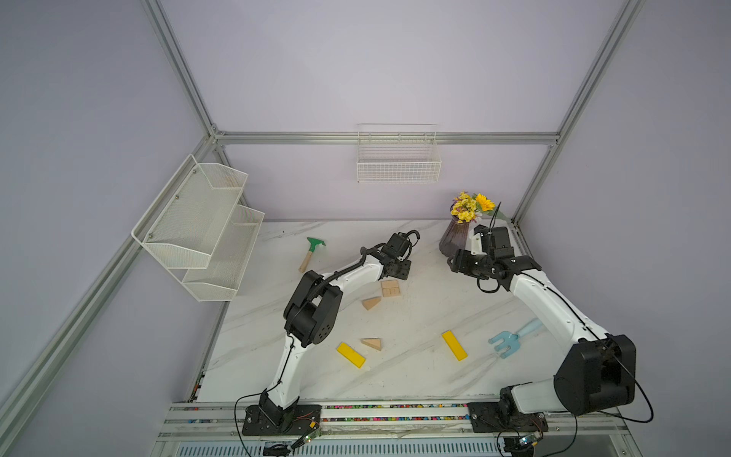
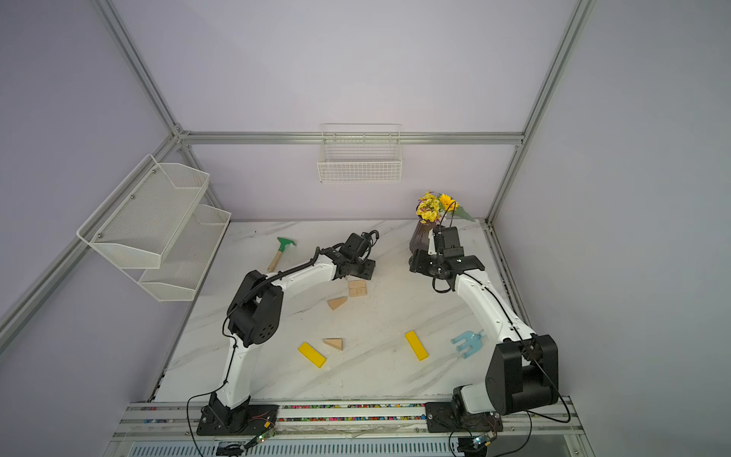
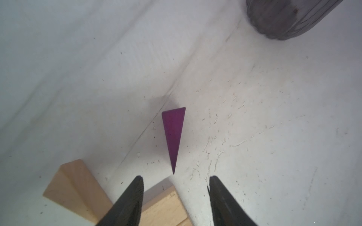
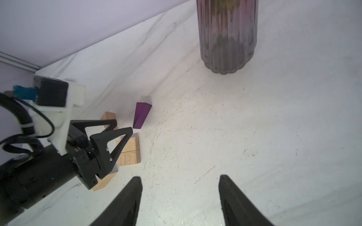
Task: Assemble a small pinwheel with building blocks
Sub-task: Assemble the building block at the center of the board, then pick up the building block from the center of the board.
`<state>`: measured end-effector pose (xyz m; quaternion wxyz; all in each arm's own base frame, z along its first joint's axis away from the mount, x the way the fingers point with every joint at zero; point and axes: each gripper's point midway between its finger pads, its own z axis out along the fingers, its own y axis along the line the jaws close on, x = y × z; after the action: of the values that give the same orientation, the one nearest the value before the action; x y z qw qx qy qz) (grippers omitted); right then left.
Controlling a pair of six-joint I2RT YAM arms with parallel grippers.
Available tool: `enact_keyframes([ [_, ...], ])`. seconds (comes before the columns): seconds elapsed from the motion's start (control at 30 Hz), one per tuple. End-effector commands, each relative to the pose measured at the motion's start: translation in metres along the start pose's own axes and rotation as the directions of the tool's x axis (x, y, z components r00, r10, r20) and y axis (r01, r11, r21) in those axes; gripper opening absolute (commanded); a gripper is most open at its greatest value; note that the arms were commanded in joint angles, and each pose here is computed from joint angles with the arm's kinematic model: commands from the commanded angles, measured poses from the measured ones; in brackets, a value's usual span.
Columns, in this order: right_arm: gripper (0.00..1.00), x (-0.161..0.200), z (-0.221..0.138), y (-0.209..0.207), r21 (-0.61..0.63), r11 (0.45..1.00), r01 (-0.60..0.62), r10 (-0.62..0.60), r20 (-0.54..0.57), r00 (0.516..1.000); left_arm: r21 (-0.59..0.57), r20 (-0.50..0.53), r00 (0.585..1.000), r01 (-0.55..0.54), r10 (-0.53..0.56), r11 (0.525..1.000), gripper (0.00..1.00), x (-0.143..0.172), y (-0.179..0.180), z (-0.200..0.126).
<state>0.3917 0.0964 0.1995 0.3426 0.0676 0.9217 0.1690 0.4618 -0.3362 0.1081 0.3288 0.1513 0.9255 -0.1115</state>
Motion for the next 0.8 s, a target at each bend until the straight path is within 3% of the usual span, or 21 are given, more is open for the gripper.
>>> enact_keyframes([
  [0.0, 0.67, 0.011, -0.002, 0.030, -0.029, 0.990, 0.137, -0.137, -0.010, 0.990, -0.002, 0.171, 0.985, 0.036, -0.035, 0.999, 0.56, -0.051, 0.001, -0.058],
  [0.2, 0.67, 0.079, 0.022, 0.110, -0.162, 0.930, 0.330, -0.347, -0.090, 0.934, -0.064, 0.232, 0.966, 0.133, -0.115, 0.989, 0.61, -0.036, 0.052, -0.128],
  [0.43, 0.67, 0.189, 0.037, 0.184, -0.318, 0.798, 0.512, -0.577, -0.160, 0.801, -0.177, 0.257, 0.936, 0.291, -0.241, 0.940, 0.71, 0.034, 0.134, -0.196],
  [0.6, 0.67, 0.253, 0.041, 0.199, -0.387, 0.703, 0.597, -0.695, -0.196, 0.692, -0.230, 0.277, 0.905, 0.388, -0.322, 0.893, 0.74, 0.080, 0.174, -0.220],
  [0.77, 0.67, 0.281, 0.054, 0.195, -0.397, 0.644, 0.654, -0.759, -0.225, 0.610, -0.232, 0.273, 0.877, 0.460, -0.396, 0.857, 0.77, 0.114, 0.194, -0.227],
])
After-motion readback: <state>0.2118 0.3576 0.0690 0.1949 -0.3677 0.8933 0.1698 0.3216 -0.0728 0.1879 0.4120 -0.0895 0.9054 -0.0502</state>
